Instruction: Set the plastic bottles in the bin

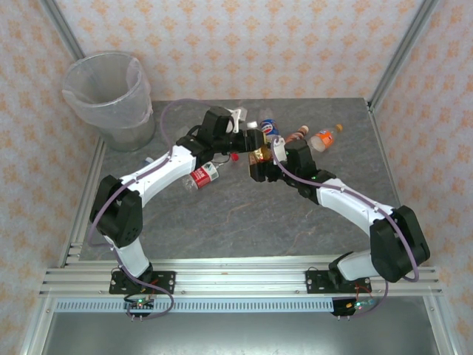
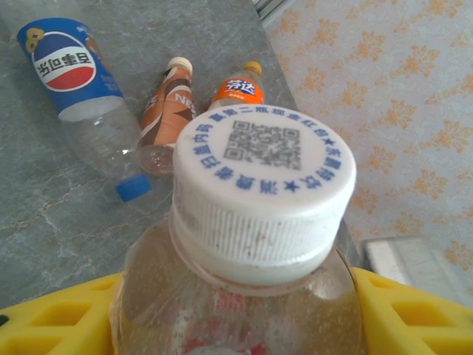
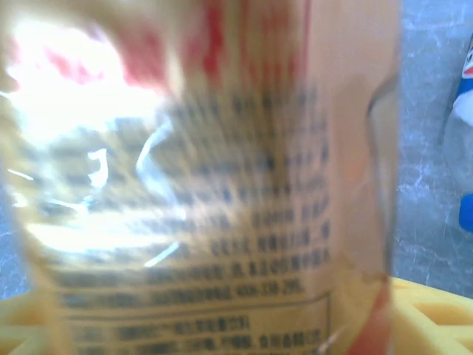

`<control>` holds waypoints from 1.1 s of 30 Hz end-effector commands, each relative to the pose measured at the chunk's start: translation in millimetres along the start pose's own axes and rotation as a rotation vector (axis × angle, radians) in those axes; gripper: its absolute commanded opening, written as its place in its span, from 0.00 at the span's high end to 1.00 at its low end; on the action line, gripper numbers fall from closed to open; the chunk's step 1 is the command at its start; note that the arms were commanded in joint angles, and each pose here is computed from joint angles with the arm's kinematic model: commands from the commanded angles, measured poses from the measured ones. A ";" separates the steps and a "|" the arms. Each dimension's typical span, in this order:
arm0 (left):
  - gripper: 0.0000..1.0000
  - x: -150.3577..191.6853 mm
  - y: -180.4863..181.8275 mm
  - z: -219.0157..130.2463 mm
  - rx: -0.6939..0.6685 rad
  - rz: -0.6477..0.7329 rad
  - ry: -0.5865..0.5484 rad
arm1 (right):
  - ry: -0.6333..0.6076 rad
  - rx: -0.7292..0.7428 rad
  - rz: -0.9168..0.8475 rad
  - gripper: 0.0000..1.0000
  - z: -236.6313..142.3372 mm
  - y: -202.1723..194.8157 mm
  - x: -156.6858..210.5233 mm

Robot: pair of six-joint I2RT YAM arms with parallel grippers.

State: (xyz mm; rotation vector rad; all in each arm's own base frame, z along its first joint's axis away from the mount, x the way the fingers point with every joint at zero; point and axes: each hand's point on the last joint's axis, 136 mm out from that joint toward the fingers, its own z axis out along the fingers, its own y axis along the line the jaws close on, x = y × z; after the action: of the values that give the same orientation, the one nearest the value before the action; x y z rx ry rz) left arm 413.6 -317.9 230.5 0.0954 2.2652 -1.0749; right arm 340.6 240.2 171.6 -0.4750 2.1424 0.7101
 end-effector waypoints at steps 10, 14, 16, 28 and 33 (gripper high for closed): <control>0.57 -25.3 35.0 -35.5 -0.136 0.008 -0.089 | -0.198 0.112 -0.024 0.01 -30.8 -9.8 -37.3; 0.57 -41.8 50.5 -54.2 -0.221 0.035 -0.131 | -0.245 0.167 0.001 0.01 -43.4 -17.0 -43.4; 0.57 -53.3 56.0 -66.1 -0.264 0.054 -0.167 | -0.265 0.209 0.022 0.01 -48.8 -23.4 -46.1; 0.57 -132.0 72.8 -148.2 -0.516 0.153 -0.337 | -0.302 0.386 0.347 0.01 -71.7 -65.3 -55.0; 0.57 -178.7 73.8 -195.3 -0.620 0.184 -0.456 | -0.276 0.420 0.486 0.01 -72.2 -82.3 -52.7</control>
State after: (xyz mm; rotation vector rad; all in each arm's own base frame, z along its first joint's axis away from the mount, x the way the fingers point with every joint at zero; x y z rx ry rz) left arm 481.4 -125.8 338.9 -0.1570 2.0849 -0.3776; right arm 371.8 145.1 224.3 0.2148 2.0466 0.4997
